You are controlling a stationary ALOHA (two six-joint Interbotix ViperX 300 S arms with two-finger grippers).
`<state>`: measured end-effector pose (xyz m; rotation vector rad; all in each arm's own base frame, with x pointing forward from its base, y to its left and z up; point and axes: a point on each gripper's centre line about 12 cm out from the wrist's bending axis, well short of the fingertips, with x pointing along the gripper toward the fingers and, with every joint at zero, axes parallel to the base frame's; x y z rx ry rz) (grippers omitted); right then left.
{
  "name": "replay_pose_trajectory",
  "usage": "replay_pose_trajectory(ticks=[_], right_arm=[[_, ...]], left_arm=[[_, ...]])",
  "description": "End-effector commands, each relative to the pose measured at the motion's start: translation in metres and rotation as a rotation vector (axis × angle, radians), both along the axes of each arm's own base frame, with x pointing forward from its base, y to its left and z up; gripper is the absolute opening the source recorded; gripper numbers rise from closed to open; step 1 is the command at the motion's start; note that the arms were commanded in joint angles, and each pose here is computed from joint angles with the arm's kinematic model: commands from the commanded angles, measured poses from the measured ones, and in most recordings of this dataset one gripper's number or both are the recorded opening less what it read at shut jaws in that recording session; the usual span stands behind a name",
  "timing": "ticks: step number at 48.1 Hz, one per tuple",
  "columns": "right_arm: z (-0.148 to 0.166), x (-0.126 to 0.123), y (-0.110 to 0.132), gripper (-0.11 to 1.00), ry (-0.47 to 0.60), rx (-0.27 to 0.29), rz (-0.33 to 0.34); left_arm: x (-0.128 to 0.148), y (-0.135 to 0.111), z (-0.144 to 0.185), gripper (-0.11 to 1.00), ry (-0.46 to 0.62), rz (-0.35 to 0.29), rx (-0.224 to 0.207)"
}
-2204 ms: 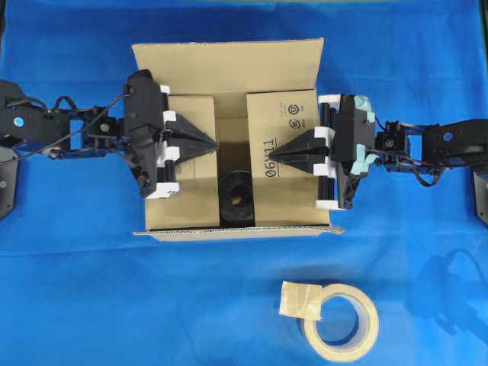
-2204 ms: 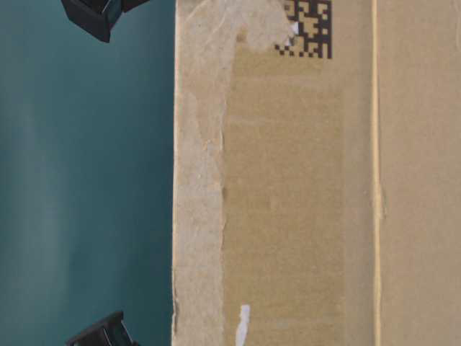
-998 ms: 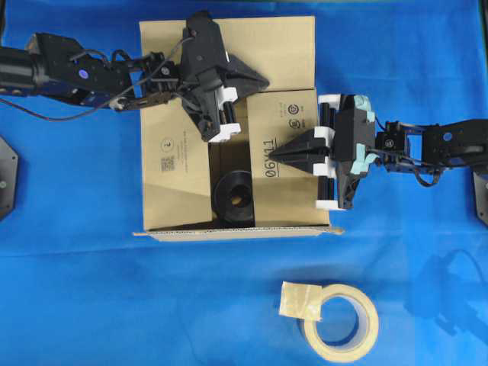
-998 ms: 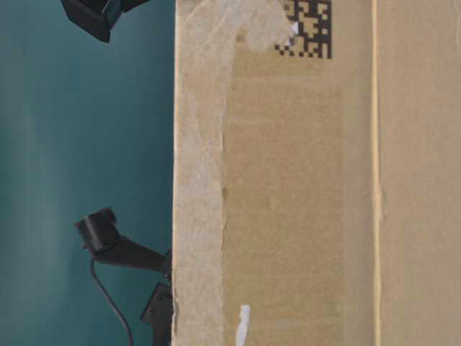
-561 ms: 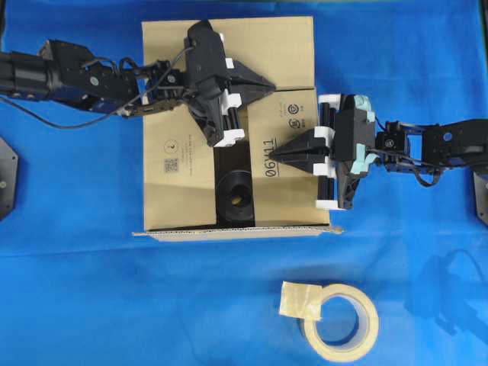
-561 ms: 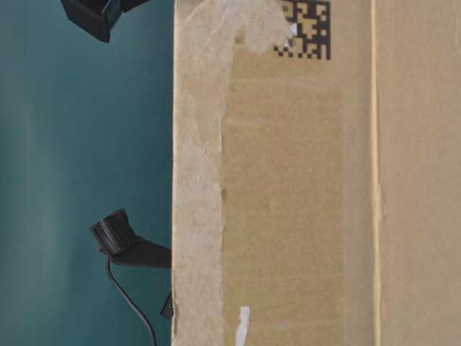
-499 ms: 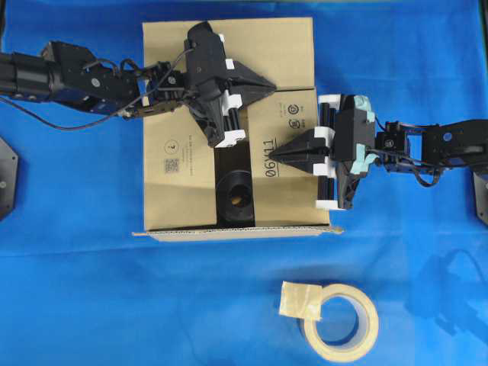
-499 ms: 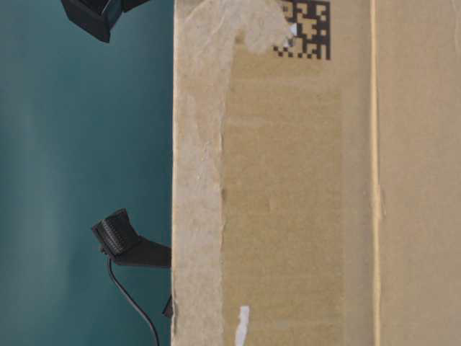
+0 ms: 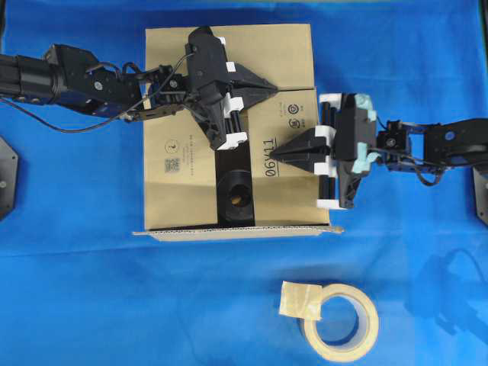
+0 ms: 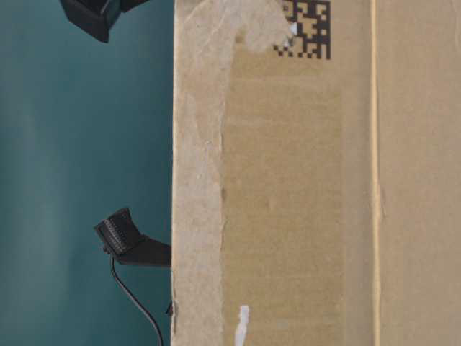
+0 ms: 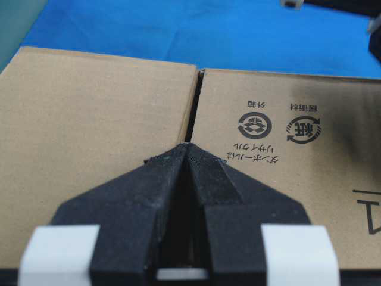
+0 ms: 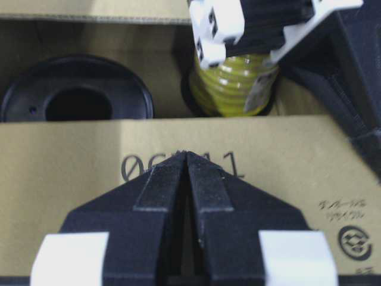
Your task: Close the cardboard box.
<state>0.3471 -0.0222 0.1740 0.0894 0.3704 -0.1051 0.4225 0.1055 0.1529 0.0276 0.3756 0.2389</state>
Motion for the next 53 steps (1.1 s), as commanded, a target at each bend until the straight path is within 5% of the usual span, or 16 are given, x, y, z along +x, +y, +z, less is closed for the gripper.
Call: replay_pose_trajectory(ticks=[1,12,27,42,53], right_arm=[[0.032,0.002,0.003,0.00,-0.078,-0.001,0.008],[0.076,-0.015,0.017,0.00,-0.154,0.003,0.051],[0.120,-0.046,0.067,0.00,-0.298,0.022,0.216],[0.106,-0.058,0.126,0.00,-0.271,0.040,0.414],[0.074,-0.050,0.138,0.00,-0.166,0.041,0.435]], left_arm=[[0.000,-0.001,0.003,0.00,-0.007,-0.001,-0.002],[0.000,-0.005,0.002,0.00,-0.002,-0.008,-0.007],[-0.002,-0.009,0.000,0.00,0.004,-0.015,-0.008],[-0.002,-0.009,-0.001,0.00,0.006,-0.015,-0.008],[-0.003,-0.009,-0.001,0.00,0.007,-0.017,-0.009]])
